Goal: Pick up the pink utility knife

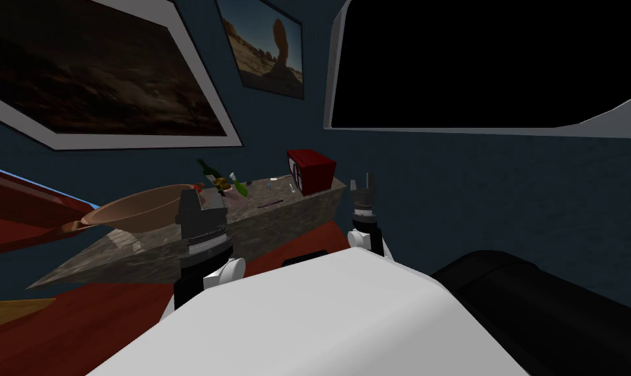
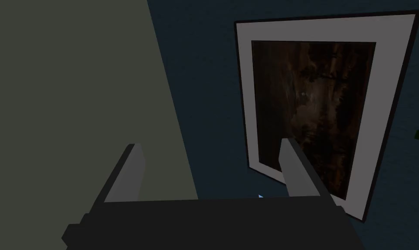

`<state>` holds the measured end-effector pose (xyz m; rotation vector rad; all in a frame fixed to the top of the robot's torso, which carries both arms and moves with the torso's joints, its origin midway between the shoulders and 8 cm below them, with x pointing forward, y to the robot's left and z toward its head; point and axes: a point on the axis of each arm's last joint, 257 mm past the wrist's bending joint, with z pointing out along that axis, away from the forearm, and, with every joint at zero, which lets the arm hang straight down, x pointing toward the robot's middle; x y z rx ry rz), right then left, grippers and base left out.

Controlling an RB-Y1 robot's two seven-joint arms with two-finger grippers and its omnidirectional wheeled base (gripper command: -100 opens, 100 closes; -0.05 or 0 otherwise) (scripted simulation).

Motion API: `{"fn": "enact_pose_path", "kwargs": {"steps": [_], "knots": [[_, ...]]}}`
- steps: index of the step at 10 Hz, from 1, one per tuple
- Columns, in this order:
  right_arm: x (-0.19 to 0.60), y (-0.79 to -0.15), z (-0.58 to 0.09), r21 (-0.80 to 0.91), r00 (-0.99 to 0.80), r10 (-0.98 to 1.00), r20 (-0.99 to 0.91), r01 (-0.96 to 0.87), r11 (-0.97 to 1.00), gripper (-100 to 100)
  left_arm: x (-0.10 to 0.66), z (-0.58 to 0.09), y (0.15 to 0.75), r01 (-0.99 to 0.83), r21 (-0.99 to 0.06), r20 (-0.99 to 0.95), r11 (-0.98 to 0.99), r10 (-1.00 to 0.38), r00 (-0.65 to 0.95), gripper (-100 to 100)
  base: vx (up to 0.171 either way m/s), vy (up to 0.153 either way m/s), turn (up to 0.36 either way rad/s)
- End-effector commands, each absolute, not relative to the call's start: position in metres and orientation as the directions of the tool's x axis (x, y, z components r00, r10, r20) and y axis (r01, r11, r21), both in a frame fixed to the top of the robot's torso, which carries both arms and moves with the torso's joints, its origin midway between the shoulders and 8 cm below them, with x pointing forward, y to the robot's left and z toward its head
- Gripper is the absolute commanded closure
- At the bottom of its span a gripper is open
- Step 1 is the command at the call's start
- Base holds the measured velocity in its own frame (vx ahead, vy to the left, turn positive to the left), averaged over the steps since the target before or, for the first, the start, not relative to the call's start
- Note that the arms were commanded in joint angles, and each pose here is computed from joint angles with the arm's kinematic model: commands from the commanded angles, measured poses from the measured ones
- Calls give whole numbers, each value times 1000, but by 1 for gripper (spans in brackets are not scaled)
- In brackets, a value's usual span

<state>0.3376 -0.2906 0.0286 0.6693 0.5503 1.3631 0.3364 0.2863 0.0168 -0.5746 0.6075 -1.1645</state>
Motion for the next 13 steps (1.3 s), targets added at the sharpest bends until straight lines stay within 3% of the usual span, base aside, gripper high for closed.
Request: {"fn": "enact_pose_path", "kwargs": {"steps": [1, 13], "knots": [[338, -291, 29, 714, 135, 991, 25, -696, 77, 0, 347, 11, 285, 648, -715, -139, 261, -962, 234, -100, -10, 16, -77], [338, -291, 29, 714, 135, 991, 25, -696, 77, 0, 429, -39, 280, 482, -874, 61, -58, -998, -9, -100, -13, 28, -84]]}}
